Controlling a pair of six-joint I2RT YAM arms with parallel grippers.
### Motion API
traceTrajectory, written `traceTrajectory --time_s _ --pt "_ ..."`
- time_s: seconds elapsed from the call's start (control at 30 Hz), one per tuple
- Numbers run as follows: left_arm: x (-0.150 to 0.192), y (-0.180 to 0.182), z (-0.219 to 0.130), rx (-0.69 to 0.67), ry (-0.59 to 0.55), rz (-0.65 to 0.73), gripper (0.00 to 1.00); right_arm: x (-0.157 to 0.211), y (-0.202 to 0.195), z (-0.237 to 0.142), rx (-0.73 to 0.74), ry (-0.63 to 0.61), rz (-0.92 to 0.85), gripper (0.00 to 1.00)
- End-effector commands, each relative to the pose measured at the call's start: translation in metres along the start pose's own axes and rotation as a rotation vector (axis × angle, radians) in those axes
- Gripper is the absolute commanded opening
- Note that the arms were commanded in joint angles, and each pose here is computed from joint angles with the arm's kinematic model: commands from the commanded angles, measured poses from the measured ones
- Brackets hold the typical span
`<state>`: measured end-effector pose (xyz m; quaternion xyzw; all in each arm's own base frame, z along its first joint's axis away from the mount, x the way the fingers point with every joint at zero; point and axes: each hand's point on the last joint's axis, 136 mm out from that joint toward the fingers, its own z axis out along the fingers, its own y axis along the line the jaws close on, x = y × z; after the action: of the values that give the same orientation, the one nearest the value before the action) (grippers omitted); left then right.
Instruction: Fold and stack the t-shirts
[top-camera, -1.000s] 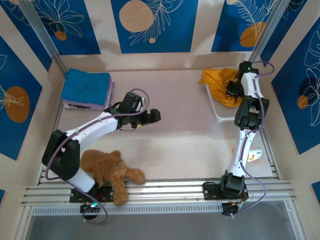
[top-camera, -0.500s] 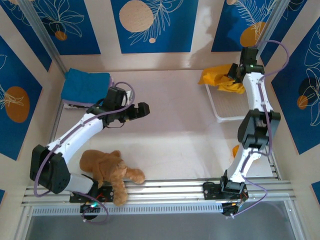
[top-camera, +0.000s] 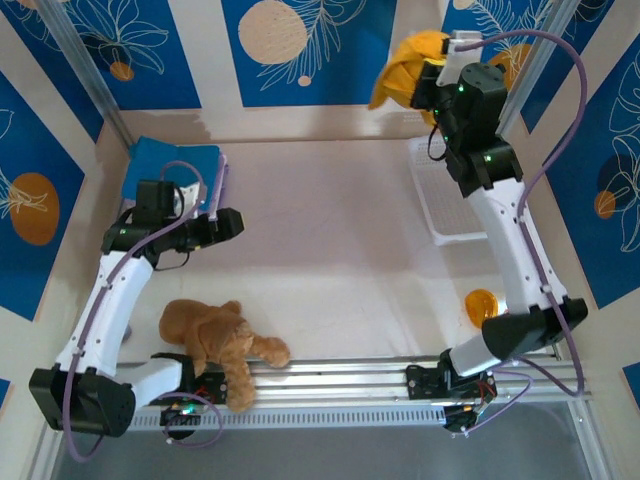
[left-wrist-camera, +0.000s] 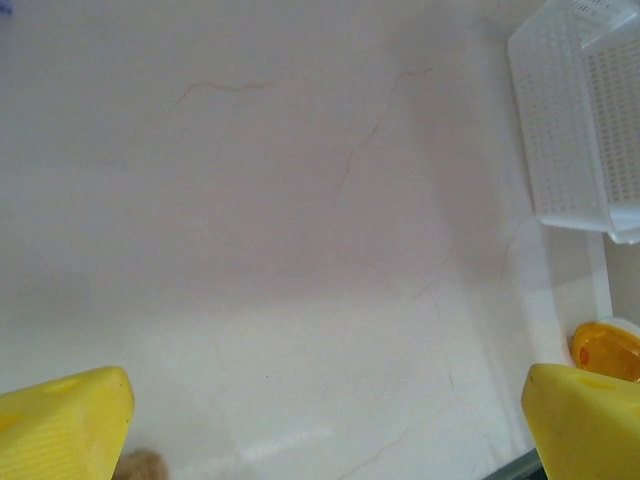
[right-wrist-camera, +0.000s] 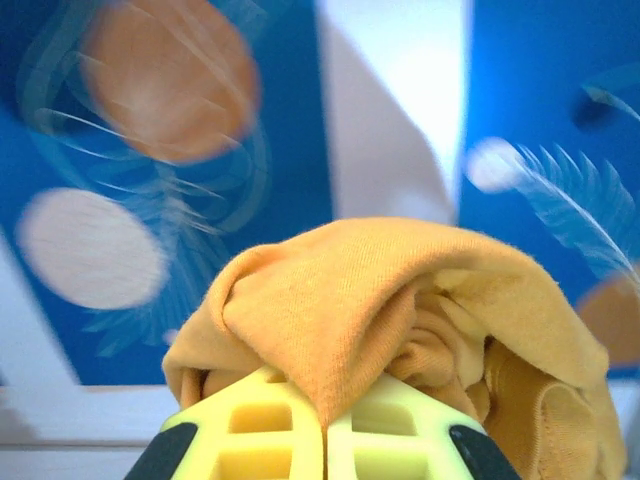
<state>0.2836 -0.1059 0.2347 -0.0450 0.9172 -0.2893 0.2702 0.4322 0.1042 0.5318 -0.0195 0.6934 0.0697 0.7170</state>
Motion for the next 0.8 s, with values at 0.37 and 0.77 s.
traceTrajectory --time_s 0.37,0.77 --pt "0.034 0.025 -0.013 -0.001 0.085 -0.04 0.99 0.224 0.158 -0.061 -0.22 0.733 0.096 0.72" --pt "0.054 0.039 0.009 0.025 0.113 -0.117 0.99 0.421 0.151 -0.118 -0.125 1.44 0.256 0.78"
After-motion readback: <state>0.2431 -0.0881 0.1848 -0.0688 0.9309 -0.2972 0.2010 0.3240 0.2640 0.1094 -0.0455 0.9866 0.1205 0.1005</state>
